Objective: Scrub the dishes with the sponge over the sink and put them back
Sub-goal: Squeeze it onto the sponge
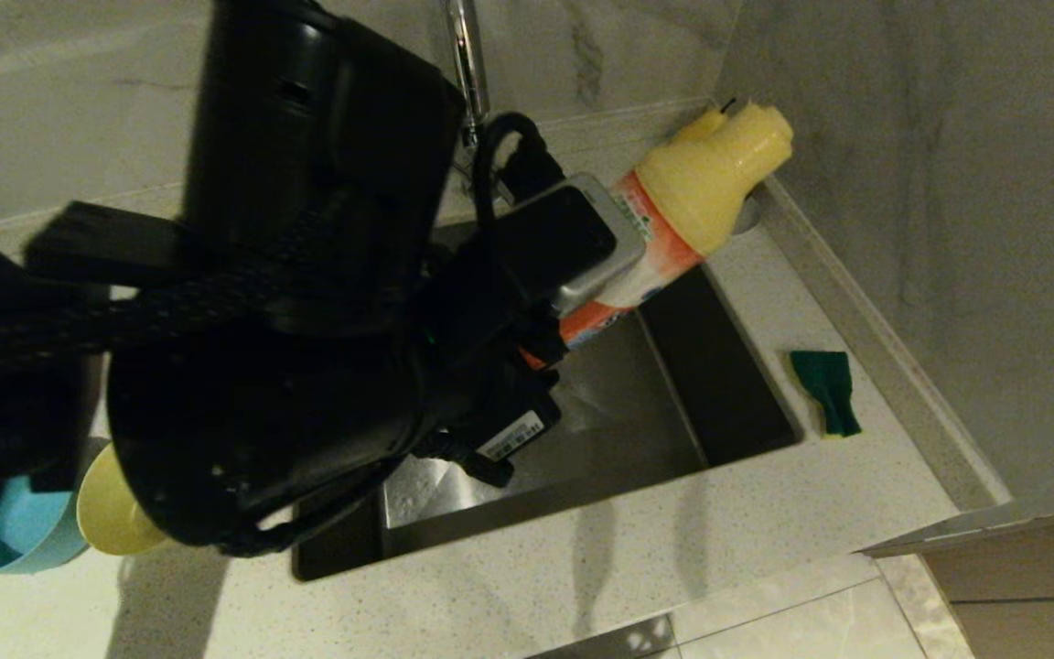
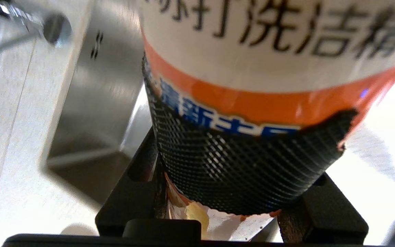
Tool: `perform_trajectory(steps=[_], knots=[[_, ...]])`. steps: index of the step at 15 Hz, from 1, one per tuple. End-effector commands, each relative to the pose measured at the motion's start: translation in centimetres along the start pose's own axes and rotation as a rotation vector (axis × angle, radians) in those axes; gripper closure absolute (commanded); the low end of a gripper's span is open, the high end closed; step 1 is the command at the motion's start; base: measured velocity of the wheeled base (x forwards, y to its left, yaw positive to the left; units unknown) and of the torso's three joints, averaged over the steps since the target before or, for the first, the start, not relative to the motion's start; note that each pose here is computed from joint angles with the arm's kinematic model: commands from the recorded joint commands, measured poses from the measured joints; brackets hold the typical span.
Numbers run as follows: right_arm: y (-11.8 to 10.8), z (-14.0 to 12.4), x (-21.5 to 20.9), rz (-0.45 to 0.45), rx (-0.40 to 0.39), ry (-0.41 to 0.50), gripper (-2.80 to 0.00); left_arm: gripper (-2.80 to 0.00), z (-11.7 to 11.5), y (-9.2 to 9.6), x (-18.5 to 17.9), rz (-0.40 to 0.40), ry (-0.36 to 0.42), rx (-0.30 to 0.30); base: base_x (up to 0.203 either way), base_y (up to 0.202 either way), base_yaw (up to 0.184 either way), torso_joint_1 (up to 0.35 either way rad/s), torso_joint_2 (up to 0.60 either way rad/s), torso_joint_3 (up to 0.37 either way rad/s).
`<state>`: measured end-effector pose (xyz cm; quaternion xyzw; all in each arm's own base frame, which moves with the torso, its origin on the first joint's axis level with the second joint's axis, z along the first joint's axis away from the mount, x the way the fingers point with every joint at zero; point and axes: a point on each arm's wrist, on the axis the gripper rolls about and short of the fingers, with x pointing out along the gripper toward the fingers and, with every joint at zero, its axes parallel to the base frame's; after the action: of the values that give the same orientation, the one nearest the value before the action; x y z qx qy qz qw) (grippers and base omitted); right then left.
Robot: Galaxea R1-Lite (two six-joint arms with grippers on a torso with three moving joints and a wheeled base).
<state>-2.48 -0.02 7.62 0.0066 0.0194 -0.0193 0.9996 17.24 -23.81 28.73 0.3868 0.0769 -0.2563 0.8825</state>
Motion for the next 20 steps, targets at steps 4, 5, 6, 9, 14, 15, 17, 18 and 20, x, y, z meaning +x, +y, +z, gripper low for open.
perform_trajectory(steps=[4,5,6,9,14,15,17,18,20], knots=[[0.0,0.0,0.0,0.000,0.000,0.001,0.00,0.00,0.2,-3.9,4.8,-0.010,0.094,0.093,0.000,0.000,0.000,0.000,0.00,0.000],[0.0,0.0,0.0,0.000,0.000,0.001,0.00,0.00,0.5,-4.8,5.5,-0.017,0.099,0.118,0.000,0.000,0.000,0.000,0.00,0.000],[0.0,0.0,0.0,0.000,0.000,0.002,0.00,0.00,1.2,-5.3,6.1,-0.012,0.091,0.126,0.000,0.000,0.000,0.000,0.00,0.000],[0.0,0.0,0.0,0.000,0.000,0.002,0.00,0.00,3.9,-6.3,8.3,0.015,0.047,0.116,0.000,0.000,0.000,0.000,0.00,0.000],[0.0,0.0,0.0,0.000,0.000,0.002,0.00,0.00,4.5,-9.5,10.2,0.002,0.065,0.258,0.000,0.000,0.000,0.000,0.00,0.000],[0.0,0.0,0.0,0.000,0.000,0.002,0.00,0.00,4.5,-9.7,10.3,0.001,0.067,0.291,0.000,0.000,0.000,0.000,0.00,0.000],[0.0,0.0,0.0,0.000,0.000,0.002,0.00,0.00,4.2,-10.2,10.8,0.013,0.093,0.347,0.000,0.000,0.000,0.000,0.00,0.000],[0.0,0.0,0.0,0.000,0.000,0.001,0.00,0.00,4.0,-10.6,11.1,0.030,0.116,0.365,0.000,0.000,0.000,0.000,0.00,0.000],[0.0,0.0,0.0,0.000,-0.001,0.002,0.00,0.00,3.8,-11.2,11.7,0.035,0.135,0.389,0.000,0.000,0.000,0.000,0.00,0.000]])
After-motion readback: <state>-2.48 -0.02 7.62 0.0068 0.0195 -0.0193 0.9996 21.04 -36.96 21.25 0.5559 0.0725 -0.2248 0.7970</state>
